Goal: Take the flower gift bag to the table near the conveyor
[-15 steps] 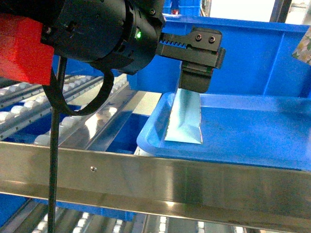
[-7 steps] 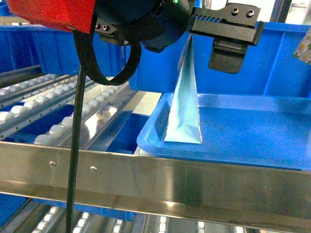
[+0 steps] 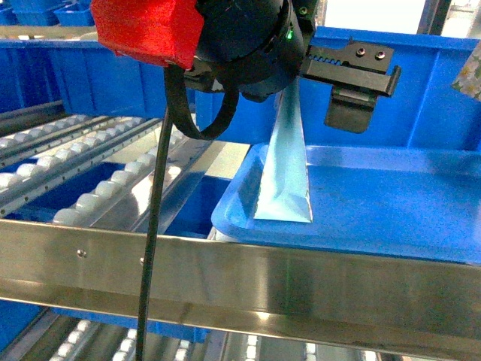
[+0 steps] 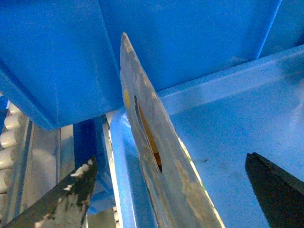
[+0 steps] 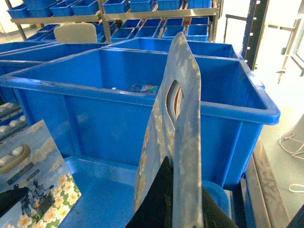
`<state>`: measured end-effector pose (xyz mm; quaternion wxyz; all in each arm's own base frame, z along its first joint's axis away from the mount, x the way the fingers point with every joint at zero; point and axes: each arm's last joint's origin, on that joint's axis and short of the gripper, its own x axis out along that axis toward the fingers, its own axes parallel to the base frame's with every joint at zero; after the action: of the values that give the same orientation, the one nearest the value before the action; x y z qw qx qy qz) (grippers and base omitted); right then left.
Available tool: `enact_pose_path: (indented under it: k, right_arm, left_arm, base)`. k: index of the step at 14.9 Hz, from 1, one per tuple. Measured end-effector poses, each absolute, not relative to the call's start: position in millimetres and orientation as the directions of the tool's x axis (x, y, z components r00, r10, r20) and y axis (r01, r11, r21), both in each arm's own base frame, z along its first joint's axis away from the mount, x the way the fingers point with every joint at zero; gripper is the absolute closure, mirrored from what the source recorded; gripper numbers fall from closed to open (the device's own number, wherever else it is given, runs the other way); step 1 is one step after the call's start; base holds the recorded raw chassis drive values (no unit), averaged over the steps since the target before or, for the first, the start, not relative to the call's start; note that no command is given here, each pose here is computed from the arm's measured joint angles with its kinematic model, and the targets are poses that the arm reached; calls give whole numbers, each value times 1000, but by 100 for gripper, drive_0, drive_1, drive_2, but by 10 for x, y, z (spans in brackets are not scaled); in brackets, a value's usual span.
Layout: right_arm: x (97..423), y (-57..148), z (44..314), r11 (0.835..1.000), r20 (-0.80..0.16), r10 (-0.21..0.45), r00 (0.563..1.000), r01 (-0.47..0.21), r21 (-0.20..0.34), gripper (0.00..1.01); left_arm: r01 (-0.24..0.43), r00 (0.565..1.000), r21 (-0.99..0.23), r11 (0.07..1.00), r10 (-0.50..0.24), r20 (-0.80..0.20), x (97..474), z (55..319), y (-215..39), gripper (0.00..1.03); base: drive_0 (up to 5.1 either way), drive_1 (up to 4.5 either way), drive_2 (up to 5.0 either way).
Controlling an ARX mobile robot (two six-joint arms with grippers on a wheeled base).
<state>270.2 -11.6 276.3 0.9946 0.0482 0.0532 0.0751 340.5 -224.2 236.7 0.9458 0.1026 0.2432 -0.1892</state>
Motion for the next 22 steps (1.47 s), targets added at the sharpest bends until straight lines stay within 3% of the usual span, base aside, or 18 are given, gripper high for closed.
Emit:
enact_pose_path:
  k: [4, 7, 8, 10, 13, 18, 22]
  right_arm:
    - [2702, -116, 2763, 984, -99, 155, 983, -144, 104, 99]
    - [2702, -116, 2763, 984, -99, 155, 983, -144, 104, 99]
    - [2702, -116, 2763, 984, -99, 155, 983, -144, 104, 99]
    - [2702, -119, 2763, 984, -99, 153, 983, -143, 104, 99]
    - [2702, -115, 2763, 984, -99, 156, 983, -145, 104, 99]
    - [2702, -120, 2763, 984, -99, 153, 983, -143, 104, 99]
    - [2702, -116, 2763, 984, -99, 156, 983, -145, 104, 99]
  left_arm:
    - [408, 810, 102, 907, -308, -499, 3405, 2369, -2243, 66]
    - [406, 810, 98, 909, -309, -498, 3406, 2369, -2242, 101]
    - [399, 821, 98, 912, -308, -481, 3412, 2369, -2218, 101]
    - [347, 845, 96, 933, -267, -463, 3296, 2351, -1933, 101]
    - [286, 898, 69, 956, -243, -366, 3148, 2594, -1585, 101]
    - [201, 949, 52, 978, -182, -256, 2811, 2904, -1095, 101]
    - [163, 968, 63, 985, -147, -204, 2405, 2939, -820, 101]
  base:
    - [0, 0, 0]
    - [0, 0, 0]
    - [0, 0, 0]
    - [0, 0, 0]
    - [0, 0, 0]
    - [0, 0, 0]
    - [0, 0, 0]
